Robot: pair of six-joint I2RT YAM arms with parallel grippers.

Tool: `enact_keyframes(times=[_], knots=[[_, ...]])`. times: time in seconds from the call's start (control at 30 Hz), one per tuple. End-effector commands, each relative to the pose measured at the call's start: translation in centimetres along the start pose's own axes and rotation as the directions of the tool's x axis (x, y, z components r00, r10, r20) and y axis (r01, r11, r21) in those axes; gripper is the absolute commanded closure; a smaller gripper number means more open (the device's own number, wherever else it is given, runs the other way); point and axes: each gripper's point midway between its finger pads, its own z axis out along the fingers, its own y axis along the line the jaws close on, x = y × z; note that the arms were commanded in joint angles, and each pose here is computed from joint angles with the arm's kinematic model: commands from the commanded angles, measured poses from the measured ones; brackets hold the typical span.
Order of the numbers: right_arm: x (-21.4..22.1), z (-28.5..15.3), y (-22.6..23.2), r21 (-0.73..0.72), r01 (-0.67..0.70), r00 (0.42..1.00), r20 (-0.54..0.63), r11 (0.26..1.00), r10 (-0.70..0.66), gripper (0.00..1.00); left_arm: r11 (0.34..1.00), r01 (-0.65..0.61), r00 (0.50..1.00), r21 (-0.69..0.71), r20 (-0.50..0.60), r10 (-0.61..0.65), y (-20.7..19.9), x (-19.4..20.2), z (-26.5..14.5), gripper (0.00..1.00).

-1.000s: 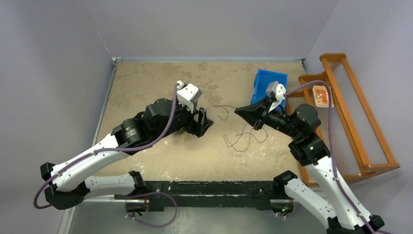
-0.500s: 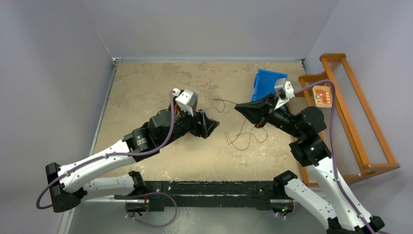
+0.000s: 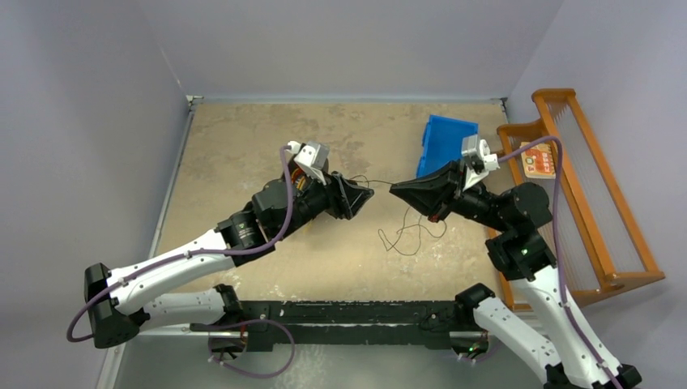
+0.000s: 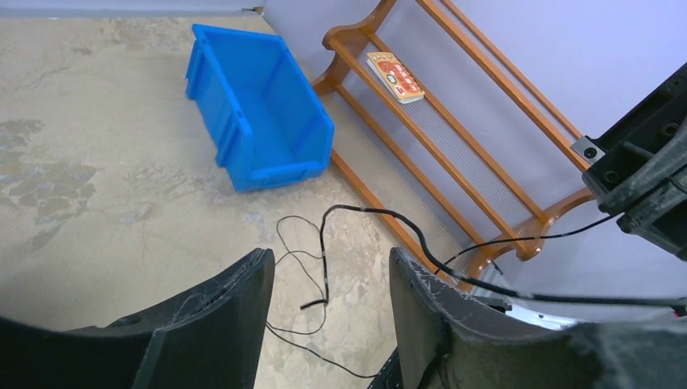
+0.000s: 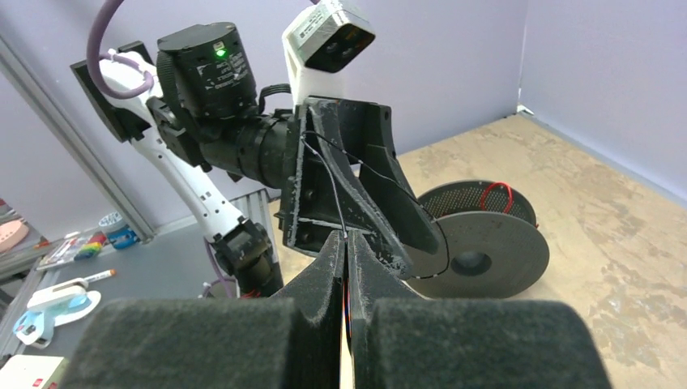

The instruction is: Wrap the cables

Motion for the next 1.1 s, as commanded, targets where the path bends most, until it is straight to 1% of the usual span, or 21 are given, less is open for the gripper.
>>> enact_keyframes(times=[0.0, 0.13, 0.17, 0.2, 0.4, 0.5, 1.07], knots=[[-2.7, -0.4, 2.5, -0.073, 0.058, 0.997, 0.061, 0.996, -0.053, 1.00, 0.998, 0.018, 0.997, 0.062, 0.072, -0.023, -1.8, -2.4, 0.1, 0.49], [-2.8, -0.6, 2.5, -0.067, 0.060, 0.996, 0.065, 0.996, -0.055, 1.00, 0.998, 0.016, 0.998, 0.059, 0.054, -0.019, -1.7, -2.1, 0.0, 0.54], [-3.9, -0.7, 3.1, -0.074, 0.079, 0.994, 0.085, 0.994, -0.073, 1.00, 0.998, 0.017, 0.998, 0.060, 0.052, -0.020, -1.7, -2.0, 0.0, 0.55], [-4.1, -0.7, 3.1, -0.072, 0.082, 0.993, 0.089, 0.994, -0.076, 1.00, 0.998, 0.017, 0.999, 0.061, 0.048, -0.020, -1.8, -1.9, 0.0, 0.56], [-4.3, -0.8, 2.9, -0.052, 0.090, 0.992, 0.098, 0.995, -0.084, 1.00, 0.997, 0.019, 0.999, 0.069, 0.038, -0.022, -1.9, -1.8, -0.1, 0.62], [-4.3, -0.7, 3.1, -0.065, 0.088, 0.992, 0.093, 0.994, -0.081, 1.00, 0.997, 0.019, 0.999, 0.070, 0.033, -0.022, -1.9, -1.6, -0.1, 0.65], [-3.5, -0.7, 2.6, -0.053, 0.075, 0.995, 0.073, 0.996, -0.071, 1.00, 0.994, 0.021, 0.999, 0.107, 0.038, -0.025, -2.6, -2.0, -0.4, 0.67]])
